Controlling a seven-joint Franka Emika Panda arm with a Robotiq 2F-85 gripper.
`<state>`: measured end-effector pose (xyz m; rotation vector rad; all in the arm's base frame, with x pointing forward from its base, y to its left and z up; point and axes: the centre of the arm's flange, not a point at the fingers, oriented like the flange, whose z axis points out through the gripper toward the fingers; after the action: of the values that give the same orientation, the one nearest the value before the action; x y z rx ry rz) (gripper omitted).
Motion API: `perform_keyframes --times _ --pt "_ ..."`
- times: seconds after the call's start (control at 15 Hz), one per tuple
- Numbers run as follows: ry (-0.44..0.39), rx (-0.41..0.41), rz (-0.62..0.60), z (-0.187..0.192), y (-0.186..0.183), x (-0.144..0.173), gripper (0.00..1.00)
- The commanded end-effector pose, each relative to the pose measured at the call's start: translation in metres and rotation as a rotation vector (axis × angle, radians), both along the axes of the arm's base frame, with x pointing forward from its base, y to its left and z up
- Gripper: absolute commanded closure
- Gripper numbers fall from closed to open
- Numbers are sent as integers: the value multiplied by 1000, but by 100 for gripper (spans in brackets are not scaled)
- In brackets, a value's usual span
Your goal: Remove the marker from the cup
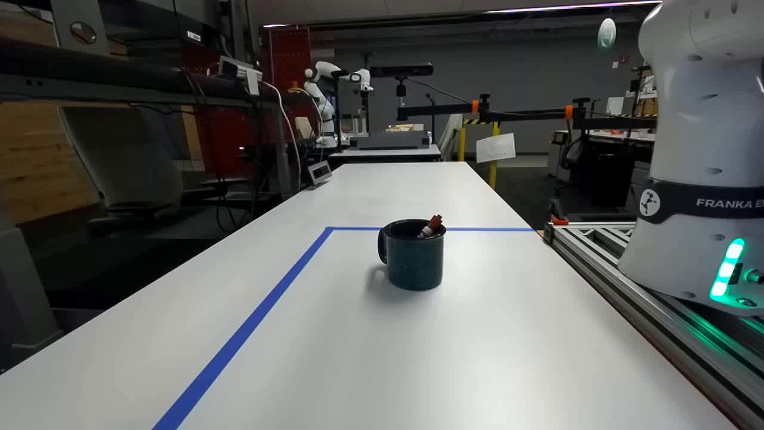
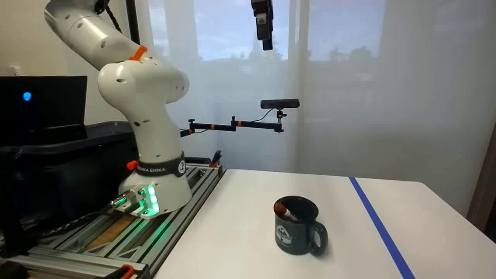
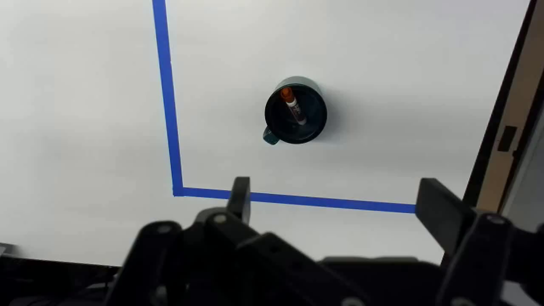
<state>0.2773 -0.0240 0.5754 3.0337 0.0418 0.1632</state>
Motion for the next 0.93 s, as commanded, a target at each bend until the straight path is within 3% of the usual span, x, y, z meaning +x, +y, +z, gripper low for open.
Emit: perform_keyframes --times 0.0,0.33,0.87 --pt "0 0 0 0 0 0 0" --pt "0 0 0 0 0 0 0" --pt "51 280 31 -61 -77 37 0"
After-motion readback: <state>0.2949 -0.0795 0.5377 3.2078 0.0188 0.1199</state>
